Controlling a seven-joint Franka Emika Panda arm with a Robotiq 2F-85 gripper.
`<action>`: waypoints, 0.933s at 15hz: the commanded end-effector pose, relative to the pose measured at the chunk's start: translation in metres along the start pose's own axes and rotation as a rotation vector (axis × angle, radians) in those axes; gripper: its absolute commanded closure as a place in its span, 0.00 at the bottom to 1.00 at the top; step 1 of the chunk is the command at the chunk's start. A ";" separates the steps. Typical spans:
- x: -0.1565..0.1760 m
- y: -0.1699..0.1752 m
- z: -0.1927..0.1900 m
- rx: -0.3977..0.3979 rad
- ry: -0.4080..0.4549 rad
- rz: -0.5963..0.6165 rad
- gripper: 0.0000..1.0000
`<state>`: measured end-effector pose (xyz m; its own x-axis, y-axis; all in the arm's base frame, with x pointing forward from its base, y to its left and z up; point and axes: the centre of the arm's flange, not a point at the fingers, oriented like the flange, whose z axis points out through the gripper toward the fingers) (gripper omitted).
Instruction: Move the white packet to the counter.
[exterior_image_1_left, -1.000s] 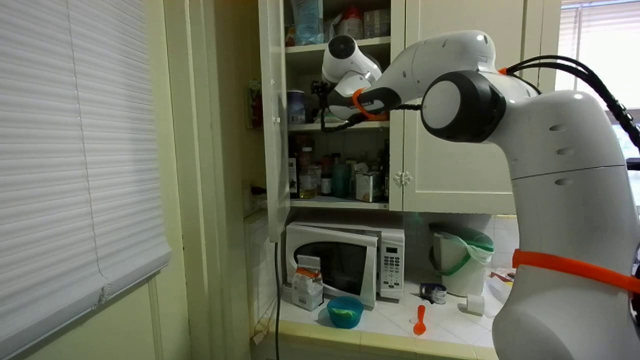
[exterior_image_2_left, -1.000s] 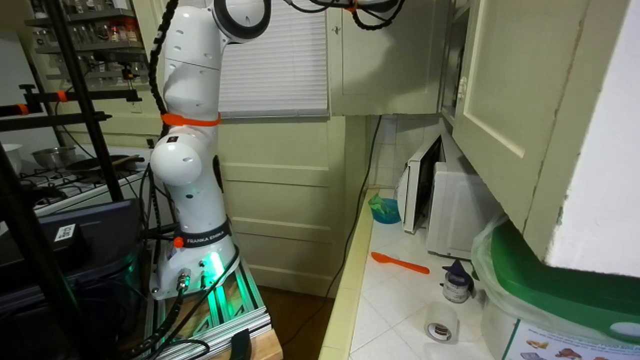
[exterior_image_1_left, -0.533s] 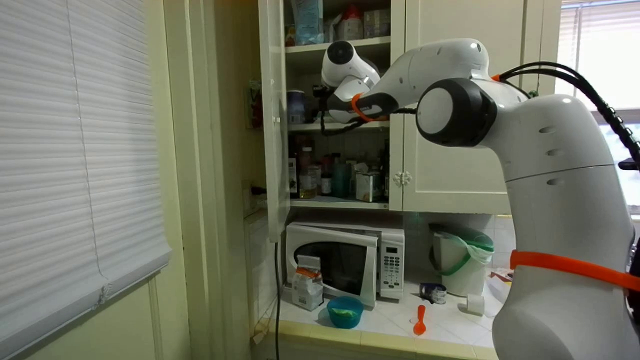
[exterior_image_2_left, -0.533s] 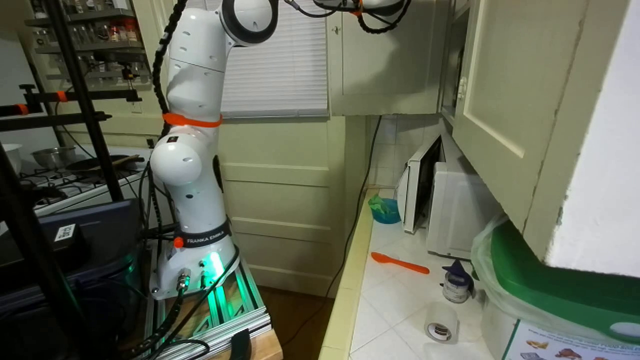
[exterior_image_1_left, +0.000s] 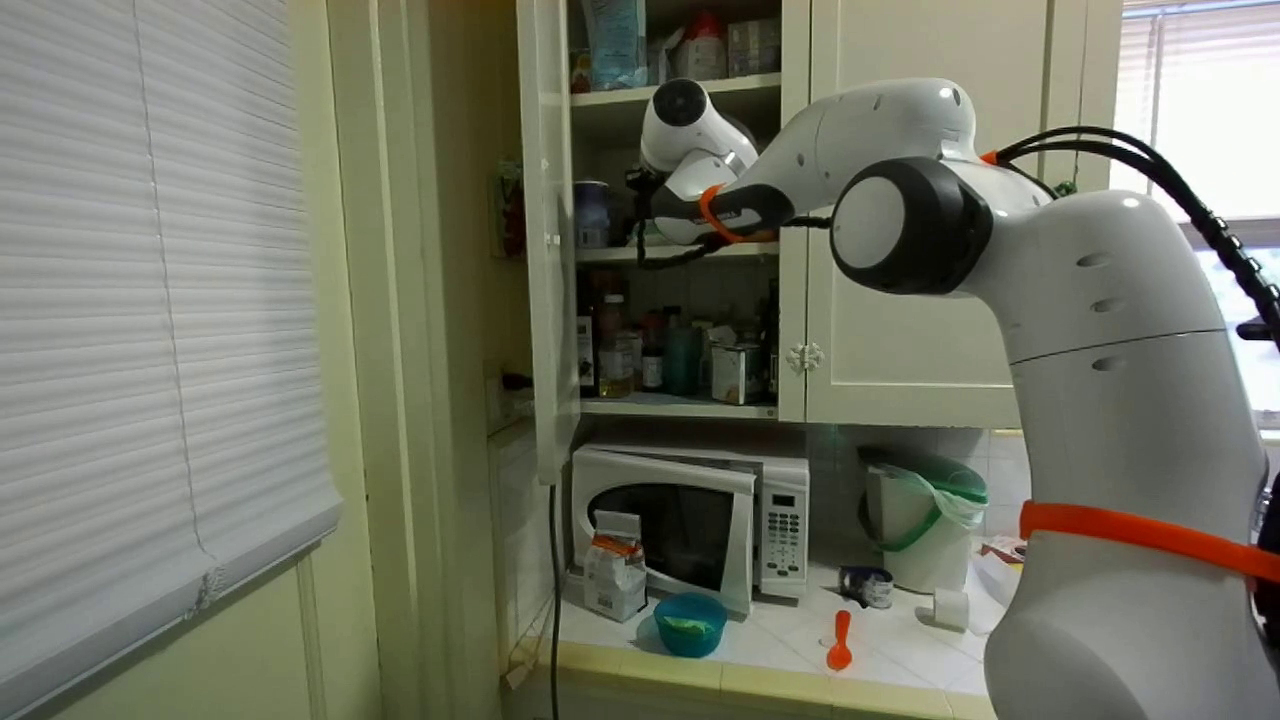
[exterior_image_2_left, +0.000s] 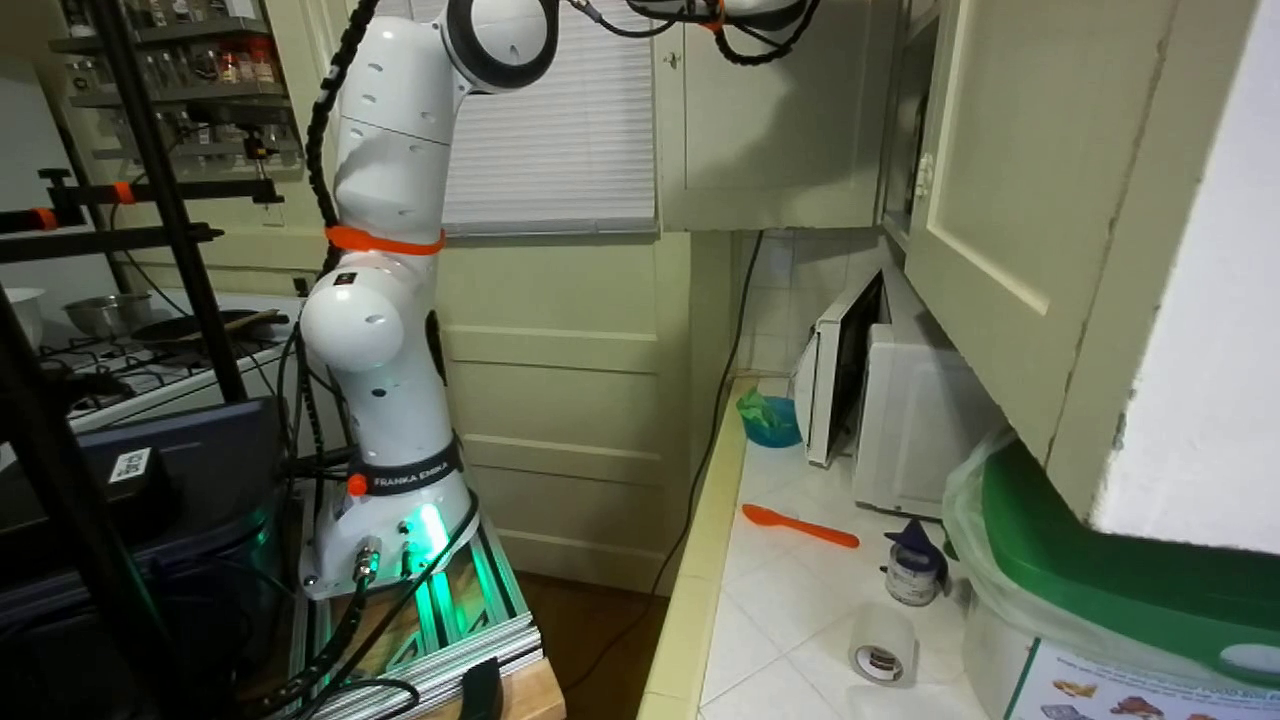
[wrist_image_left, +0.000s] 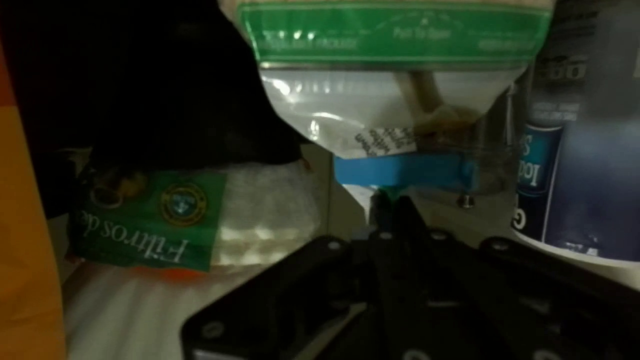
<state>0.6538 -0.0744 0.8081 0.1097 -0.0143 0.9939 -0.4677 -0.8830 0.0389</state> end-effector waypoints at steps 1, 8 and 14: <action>0.009 0.000 -0.019 0.043 -0.010 0.039 1.00; 0.029 0.003 -0.063 0.104 -0.026 0.087 1.00; 0.040 0.012 -0.114 0.196 -0.136 0.079 1.00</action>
<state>0.5955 -0.0319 0.8582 0.1338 -0.1296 0.9825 -0.3290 -0.9410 -0.0793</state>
